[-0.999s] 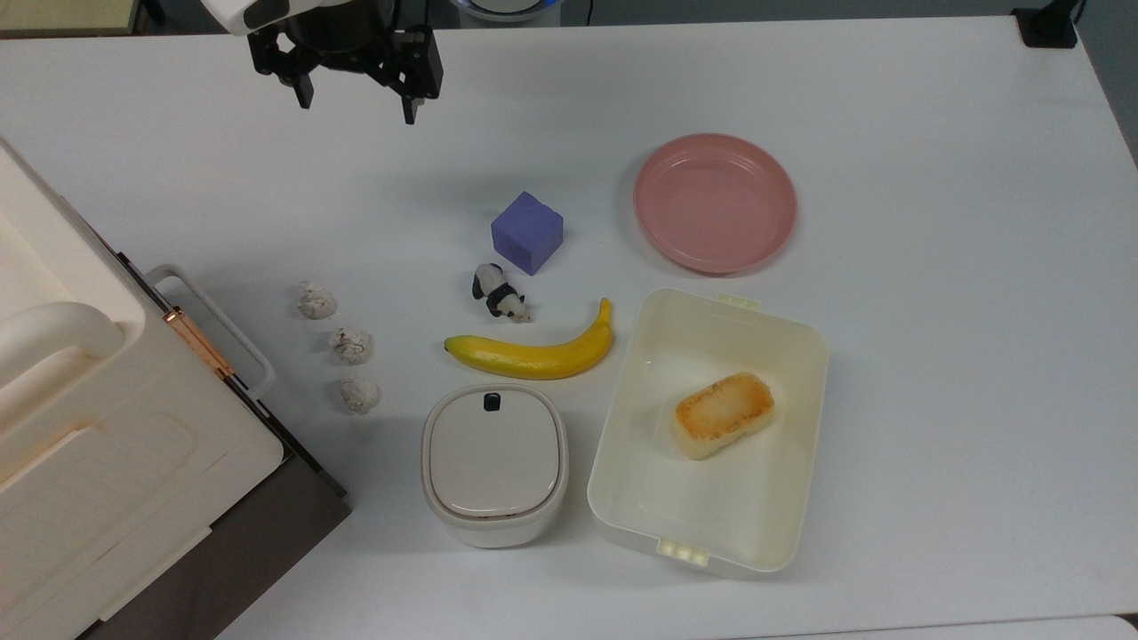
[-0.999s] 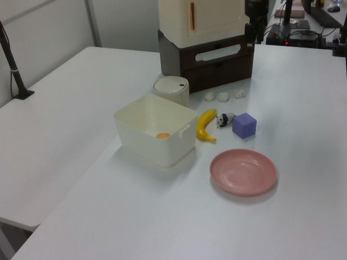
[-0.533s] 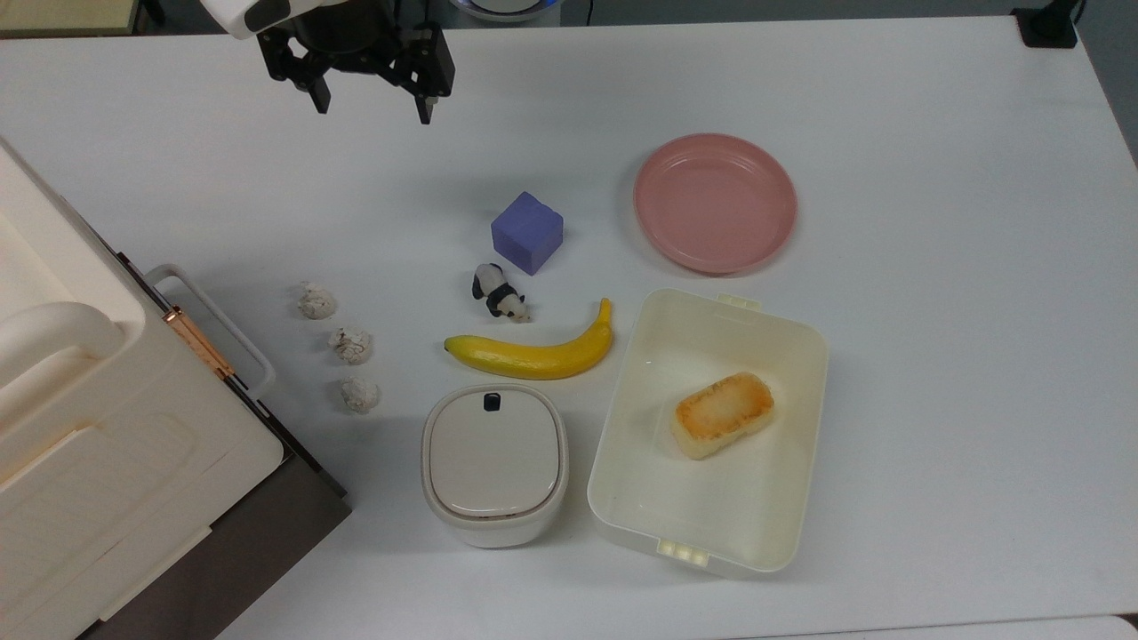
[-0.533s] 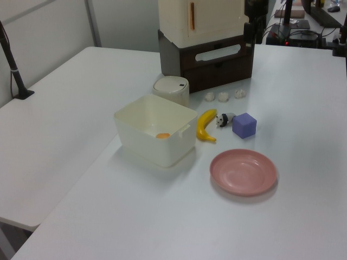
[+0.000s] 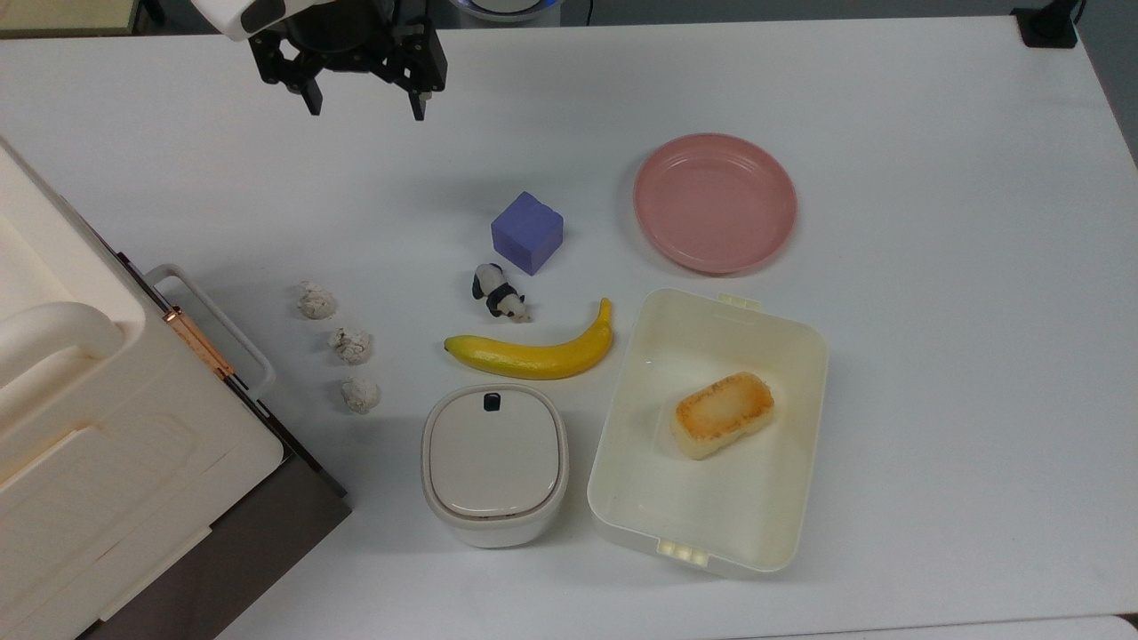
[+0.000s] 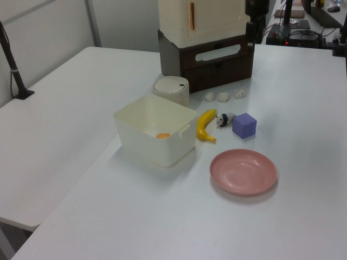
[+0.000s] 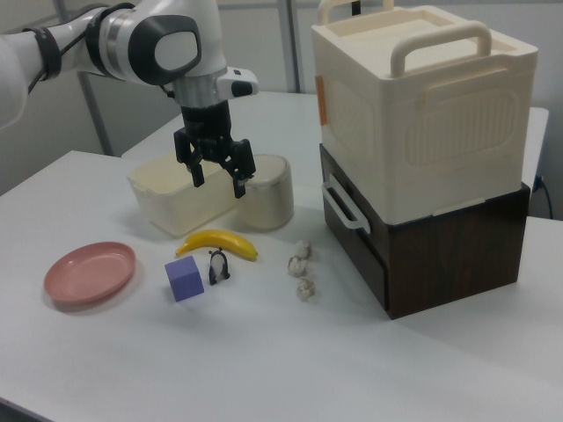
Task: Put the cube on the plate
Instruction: 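Move the open gripper over the purple cube and lower it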
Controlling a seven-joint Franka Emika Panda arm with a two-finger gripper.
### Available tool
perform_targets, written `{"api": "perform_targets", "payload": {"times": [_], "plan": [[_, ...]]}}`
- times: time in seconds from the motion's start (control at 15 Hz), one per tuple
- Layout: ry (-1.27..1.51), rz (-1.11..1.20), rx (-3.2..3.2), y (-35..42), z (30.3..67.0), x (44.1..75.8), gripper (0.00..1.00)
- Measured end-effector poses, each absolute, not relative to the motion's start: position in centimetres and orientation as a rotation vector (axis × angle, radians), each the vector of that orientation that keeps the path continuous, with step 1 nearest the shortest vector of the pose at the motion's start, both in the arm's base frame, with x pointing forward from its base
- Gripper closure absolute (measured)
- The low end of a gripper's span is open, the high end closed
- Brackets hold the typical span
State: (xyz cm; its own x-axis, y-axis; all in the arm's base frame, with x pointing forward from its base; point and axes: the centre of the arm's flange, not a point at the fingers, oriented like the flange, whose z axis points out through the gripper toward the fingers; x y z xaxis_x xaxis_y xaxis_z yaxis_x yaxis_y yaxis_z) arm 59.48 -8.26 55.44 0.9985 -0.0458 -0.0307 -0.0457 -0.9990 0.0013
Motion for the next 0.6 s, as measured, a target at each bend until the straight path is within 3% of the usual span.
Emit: {"api": "perform_targets", "payload": {"times": [0.6], "plan": [[-0.027, -0.121, 3.14, -5.1, 52.7, 60.7, 0.0]]}}
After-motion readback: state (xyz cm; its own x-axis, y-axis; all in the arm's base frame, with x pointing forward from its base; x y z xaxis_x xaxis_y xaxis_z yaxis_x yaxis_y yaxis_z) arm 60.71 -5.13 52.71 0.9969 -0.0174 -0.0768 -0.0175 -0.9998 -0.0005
